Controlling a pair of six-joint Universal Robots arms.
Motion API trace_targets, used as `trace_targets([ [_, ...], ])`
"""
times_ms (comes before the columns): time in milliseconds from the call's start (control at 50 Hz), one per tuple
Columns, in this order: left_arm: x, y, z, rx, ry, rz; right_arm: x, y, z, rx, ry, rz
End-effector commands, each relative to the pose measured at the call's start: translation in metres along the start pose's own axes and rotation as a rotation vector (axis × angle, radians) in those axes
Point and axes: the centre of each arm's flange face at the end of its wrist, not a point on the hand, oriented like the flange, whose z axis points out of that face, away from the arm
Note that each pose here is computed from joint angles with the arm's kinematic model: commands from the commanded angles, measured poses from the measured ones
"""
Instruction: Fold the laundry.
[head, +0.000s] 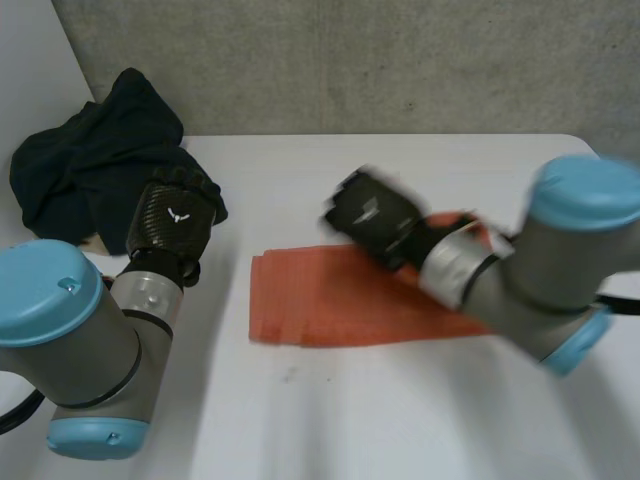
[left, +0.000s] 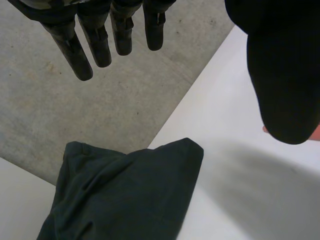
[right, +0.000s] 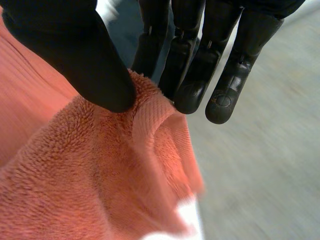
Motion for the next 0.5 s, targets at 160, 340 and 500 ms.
trace_targets([
  [160, 0.003, -0.004, -0.001, 0.013, 0.011, -0.078, -0.071, -0.019, 0.018, -0.002, -0.118, 0.127],
  [340, 0.029, -0.049, -0.012, 0.155, 0.095, -0.156, 0.020, 0.031, -0.022, -0.204, 0.228, 0.633],
  [500, 0.088, -0.055, -0.017, 0.209, 0.282, -0.144, 0.018, 0.068, -0.062, -0.367, 0.273, 0.659],
])
